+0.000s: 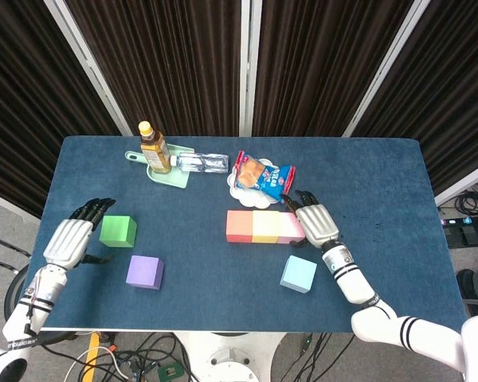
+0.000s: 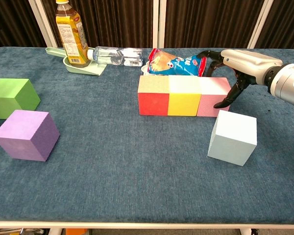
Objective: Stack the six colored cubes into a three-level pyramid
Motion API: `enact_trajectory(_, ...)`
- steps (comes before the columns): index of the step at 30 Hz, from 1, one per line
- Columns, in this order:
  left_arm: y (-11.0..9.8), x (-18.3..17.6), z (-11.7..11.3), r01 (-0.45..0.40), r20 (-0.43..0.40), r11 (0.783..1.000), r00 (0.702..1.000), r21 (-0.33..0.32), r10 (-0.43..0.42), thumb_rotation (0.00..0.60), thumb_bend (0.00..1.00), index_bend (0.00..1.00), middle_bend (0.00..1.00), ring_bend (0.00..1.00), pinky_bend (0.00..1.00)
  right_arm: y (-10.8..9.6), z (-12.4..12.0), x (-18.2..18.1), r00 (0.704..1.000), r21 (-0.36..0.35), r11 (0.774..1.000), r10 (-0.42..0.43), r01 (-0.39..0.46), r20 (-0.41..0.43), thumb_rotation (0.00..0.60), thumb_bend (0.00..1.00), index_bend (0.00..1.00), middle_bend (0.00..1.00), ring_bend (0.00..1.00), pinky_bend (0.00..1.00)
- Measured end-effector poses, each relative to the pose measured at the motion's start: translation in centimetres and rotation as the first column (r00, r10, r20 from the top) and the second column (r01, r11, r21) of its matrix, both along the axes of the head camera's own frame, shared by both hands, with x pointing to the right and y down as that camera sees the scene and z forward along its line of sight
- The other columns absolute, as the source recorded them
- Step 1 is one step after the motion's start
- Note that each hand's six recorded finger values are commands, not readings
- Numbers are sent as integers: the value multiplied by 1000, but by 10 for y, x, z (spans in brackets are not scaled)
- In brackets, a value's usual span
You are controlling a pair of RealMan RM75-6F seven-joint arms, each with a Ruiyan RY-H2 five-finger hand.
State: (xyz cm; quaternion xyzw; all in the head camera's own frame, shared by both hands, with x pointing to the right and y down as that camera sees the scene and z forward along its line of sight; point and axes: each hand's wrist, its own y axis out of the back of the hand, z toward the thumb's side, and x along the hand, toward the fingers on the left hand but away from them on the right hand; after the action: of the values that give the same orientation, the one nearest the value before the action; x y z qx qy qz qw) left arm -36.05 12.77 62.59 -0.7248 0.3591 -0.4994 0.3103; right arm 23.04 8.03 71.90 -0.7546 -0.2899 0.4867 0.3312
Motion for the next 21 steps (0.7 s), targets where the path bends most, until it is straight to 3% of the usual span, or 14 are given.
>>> enact_trajectory(13,1,0,-1,1,0,1000,1000,1,-1,600,0,63,67,30,158,1,-5,2,1000,3,1000,-2,2,10,600,0,0,96,0,0)
enact_trajectory(21,11,11,-3,-28,-33,999,999,-17,28,600,0,67,67,30,160,-15,-44,14,999,68,997,19,-22,51,600,0,0,76,0,0)
